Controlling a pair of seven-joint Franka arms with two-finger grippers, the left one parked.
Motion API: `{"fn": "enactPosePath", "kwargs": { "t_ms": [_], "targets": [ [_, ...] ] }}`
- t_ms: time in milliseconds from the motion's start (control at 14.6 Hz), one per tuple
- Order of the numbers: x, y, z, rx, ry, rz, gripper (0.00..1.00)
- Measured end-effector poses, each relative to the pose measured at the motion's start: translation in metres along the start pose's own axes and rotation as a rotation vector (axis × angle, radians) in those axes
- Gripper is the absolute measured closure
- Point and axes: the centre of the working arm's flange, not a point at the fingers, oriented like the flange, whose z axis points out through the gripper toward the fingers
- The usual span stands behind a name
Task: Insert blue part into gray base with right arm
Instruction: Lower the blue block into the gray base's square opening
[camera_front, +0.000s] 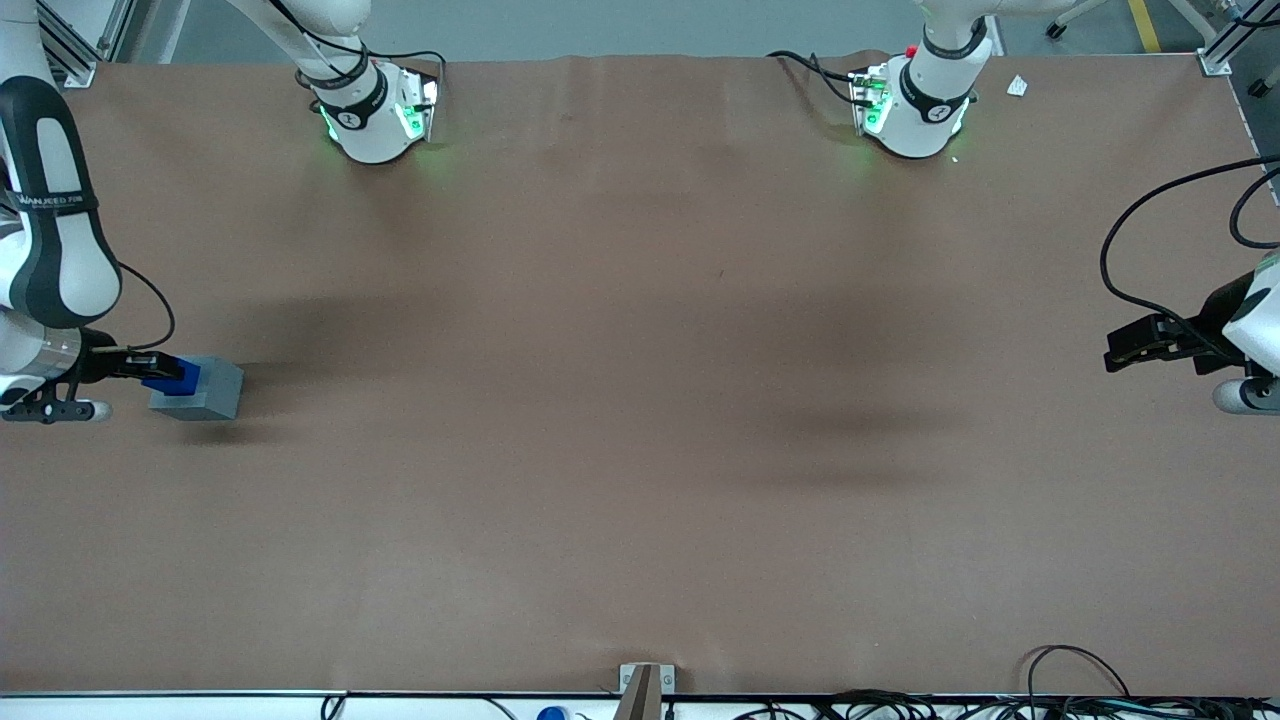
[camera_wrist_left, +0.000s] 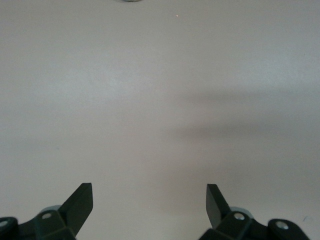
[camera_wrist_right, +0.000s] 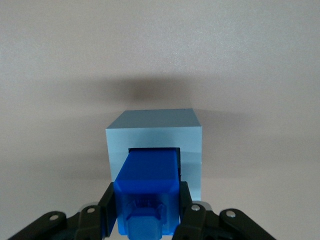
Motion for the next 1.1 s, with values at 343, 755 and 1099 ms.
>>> {"fn": "enactPosePath", "kwargs": {
  "t_ms": [343, 755, 1099],
  "targets": [
    [0.0002, 0.0005, 0.0034, 0.002, -0.004, 0.001, 0.28],
    [0.0008, 0.001, 0.0066, 0.002, -0.005, 0.001, 0.15],
    [0.001, 0.0008, 0.0063, 0.002, -0.005, 0.001, 0.0]
  ]
}}
